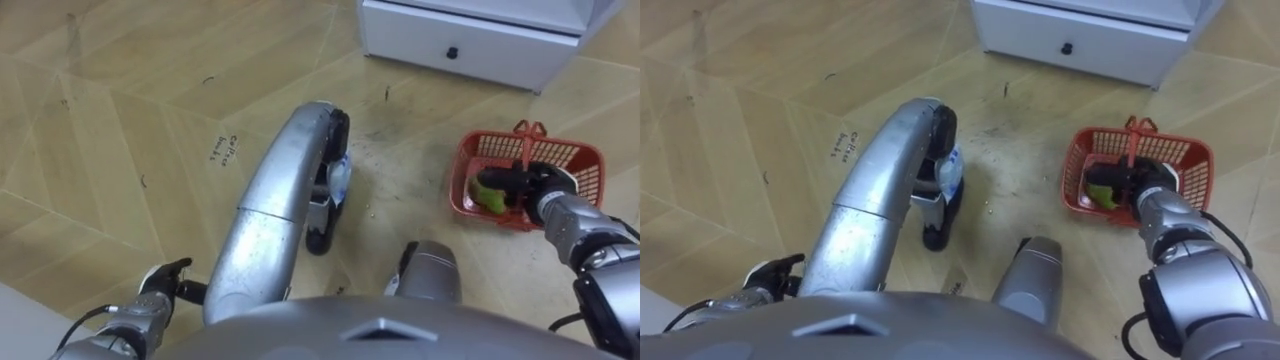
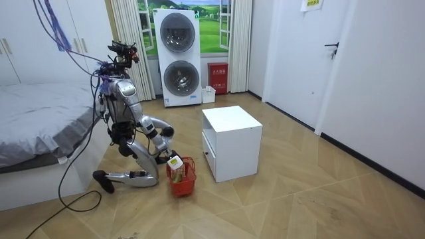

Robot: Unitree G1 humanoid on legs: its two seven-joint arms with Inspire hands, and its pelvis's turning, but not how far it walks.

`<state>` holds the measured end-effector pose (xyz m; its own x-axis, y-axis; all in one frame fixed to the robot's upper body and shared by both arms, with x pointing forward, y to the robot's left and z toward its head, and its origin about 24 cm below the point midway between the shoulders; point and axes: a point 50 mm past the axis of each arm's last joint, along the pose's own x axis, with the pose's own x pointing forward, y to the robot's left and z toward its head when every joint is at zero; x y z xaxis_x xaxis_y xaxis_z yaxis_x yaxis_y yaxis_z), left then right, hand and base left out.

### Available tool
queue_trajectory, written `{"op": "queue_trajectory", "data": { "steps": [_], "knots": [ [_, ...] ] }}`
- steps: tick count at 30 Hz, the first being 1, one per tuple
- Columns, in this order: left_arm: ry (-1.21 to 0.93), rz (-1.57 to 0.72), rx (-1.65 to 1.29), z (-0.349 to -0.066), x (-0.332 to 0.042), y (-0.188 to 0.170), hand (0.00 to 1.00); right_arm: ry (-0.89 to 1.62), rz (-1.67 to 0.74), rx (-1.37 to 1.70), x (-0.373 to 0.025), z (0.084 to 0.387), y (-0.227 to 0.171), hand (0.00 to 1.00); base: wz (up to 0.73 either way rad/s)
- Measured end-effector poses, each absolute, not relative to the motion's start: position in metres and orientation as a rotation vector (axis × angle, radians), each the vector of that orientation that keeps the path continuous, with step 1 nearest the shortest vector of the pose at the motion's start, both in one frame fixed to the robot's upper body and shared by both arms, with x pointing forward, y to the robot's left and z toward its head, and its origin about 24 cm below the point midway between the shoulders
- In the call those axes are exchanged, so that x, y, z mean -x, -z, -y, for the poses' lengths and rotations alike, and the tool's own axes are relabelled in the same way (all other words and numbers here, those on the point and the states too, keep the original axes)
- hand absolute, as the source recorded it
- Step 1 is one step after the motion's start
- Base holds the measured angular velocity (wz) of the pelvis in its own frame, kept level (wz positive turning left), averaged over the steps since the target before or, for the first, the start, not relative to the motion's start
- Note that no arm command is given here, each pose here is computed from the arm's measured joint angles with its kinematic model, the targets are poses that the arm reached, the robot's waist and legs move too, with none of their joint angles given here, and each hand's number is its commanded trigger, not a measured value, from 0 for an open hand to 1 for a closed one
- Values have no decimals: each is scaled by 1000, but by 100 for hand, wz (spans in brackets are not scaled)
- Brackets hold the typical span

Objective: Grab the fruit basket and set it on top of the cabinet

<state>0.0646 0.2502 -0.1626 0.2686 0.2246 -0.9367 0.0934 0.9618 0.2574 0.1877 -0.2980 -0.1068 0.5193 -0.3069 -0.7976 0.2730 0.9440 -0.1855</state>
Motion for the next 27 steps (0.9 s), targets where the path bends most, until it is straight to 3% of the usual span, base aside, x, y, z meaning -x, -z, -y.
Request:
{"op": "queue_trajectory", "data": {
  "steps": [6, 15, 23, 27],
  "knots": [
    [-92, -1292, -283, -248, -74, 162, 0, 339, -962, 32, -190, 293, 108, 100, 0],
    [-130, -1225, -269, -251, -98, 156, 0, 258, -821, 49, -228, 278, 88, 100, -5],
    [-266, -1092, -208, -262, -138, 141, 0, 155, -551, -12, -276, 255, 42, 100, 0],
    [-287, -1066, -178, -261, -137, 141, 0, 96, -486, 8, -286, 244, 27, 100, -13]
  ]
}}
